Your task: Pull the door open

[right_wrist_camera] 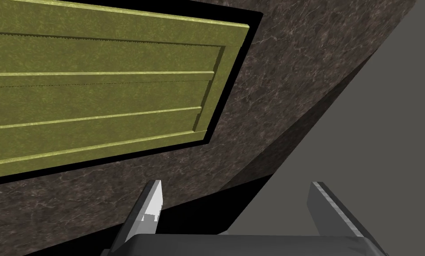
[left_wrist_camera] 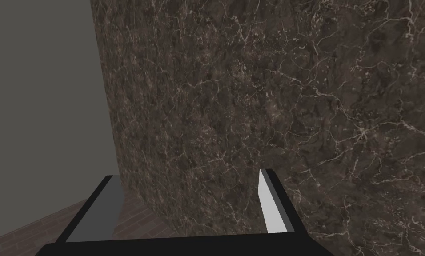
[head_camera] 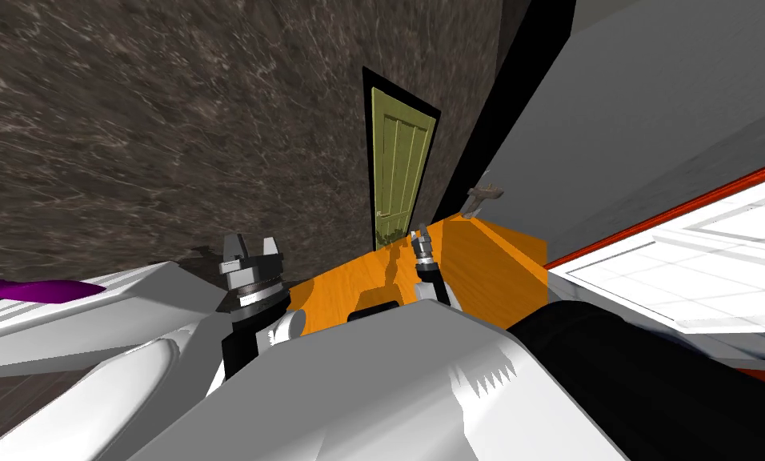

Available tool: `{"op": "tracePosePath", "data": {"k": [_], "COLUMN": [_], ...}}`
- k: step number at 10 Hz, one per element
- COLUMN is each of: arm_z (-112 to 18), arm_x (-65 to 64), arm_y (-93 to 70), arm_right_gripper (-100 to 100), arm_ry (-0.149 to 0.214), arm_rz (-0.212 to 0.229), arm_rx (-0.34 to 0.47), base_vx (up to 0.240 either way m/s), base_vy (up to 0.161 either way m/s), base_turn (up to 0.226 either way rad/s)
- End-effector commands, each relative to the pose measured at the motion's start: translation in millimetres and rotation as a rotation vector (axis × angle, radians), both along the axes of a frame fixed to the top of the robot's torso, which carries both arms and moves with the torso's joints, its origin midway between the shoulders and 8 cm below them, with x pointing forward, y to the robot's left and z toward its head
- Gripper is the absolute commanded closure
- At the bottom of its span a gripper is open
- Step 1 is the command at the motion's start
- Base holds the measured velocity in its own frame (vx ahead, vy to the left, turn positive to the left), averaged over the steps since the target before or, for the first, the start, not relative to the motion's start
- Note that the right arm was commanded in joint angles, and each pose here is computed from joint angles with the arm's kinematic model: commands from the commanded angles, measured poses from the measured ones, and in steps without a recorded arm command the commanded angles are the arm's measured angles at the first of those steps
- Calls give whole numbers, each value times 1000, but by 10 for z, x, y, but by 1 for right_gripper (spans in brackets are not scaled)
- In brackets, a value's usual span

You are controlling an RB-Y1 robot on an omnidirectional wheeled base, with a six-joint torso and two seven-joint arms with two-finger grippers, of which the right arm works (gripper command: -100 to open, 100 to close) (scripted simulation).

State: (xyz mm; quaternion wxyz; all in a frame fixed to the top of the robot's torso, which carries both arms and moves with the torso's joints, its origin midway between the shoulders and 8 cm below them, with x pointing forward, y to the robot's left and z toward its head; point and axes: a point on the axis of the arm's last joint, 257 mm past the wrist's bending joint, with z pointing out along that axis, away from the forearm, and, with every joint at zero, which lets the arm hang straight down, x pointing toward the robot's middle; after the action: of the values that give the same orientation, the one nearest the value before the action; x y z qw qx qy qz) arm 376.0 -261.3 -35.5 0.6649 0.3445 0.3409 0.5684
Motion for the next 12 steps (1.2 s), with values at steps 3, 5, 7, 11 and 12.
{"op": "tracePosePath", "data": {"k": [3, 5, 7, 11, 12], "arm_z": [-184, -303, -422, -690, -757], "arm_x": [90, 145, 197, 307, 333], "arm_y": [14, 18, 19, 14, 11], "arm_right_gripper": [-100, -100, -100, -100, -100], "arm_ry": [23, 39, 54, 89, 98], "arm_rz": [17, 26, 36, 56, 61], "arm_rx": [-10, -16, -22, -32, -35], "base_vx": [75, 84, 97, 98, 109], "base_vy": [-17, -18, -9, -22, -22], "base_turn": [20, 24, 30, 28, 34]}}
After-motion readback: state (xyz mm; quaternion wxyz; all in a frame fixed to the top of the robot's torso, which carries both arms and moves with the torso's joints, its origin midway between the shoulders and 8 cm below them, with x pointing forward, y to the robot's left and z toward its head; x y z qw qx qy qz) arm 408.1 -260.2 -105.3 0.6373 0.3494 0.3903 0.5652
